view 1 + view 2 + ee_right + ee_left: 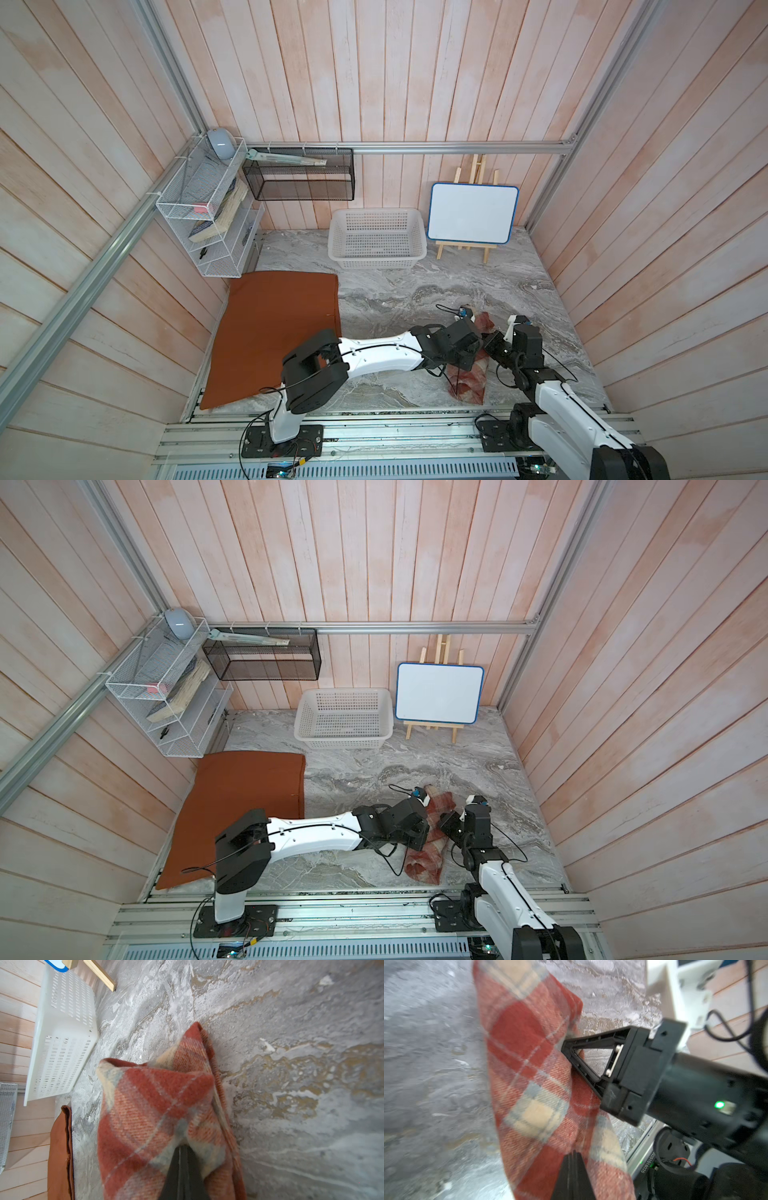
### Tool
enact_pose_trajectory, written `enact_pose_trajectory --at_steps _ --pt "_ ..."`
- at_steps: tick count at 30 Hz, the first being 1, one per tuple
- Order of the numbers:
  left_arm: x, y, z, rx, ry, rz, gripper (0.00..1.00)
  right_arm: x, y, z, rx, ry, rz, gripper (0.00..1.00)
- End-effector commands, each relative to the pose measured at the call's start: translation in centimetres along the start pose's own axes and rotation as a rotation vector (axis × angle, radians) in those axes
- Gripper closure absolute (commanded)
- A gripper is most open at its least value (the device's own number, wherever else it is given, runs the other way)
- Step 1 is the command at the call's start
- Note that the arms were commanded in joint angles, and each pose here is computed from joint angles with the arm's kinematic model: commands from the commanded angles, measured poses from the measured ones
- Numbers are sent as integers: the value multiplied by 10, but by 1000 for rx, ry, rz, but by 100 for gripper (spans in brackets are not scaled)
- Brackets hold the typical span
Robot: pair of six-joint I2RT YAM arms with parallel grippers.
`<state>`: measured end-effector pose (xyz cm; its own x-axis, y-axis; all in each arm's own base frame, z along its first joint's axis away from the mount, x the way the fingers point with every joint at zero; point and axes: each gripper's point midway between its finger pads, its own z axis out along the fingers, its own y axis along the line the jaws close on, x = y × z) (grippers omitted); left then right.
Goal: Roll up the skirts
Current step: Roll the skirt at the center of the board.
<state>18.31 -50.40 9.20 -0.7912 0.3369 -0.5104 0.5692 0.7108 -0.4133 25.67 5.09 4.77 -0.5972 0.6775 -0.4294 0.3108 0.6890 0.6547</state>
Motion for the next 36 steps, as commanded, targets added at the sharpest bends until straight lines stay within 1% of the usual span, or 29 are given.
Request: enact_pose_trajectory --at_steps 1,6,9,12,19,21,26,30,32,33,36 --pt "16 -19 12 69 66 30 100 28 -41 -4 149 80 44 100" --pt "40 -28 31 142 174 33 100 17 -40 -6 167 60 37 100" --pt "47 -37 38 178 210 56 100 16 -44 -5 172 63 45 100" --pt "54 -39 44 190 243 57 100 14 -46 -4 171 70 55 100" --pt "84 -21 58 173 375 44 100 0 -38 -8 160 48 44 100" --pt "89 -6 61 140 401 20 100 0 -36 -8 155 52 41 100" --pt "97 29 56 161 421 -110 100 3 -22 -13 99 86 21 100" --pt "101 39 57 140 425 -123 100 -1 -10 -26 80 87 -4 100" --pt "102 47 60 121 424 -138 100 0 -4 -32 56 82 18 93" --pt "103 51 61 113 423 -147 100 -2 -1 -34 46 75 23 91" --pt "104 62 66 98 429 -179 100 -9 -2 -41 73 39 8 80"
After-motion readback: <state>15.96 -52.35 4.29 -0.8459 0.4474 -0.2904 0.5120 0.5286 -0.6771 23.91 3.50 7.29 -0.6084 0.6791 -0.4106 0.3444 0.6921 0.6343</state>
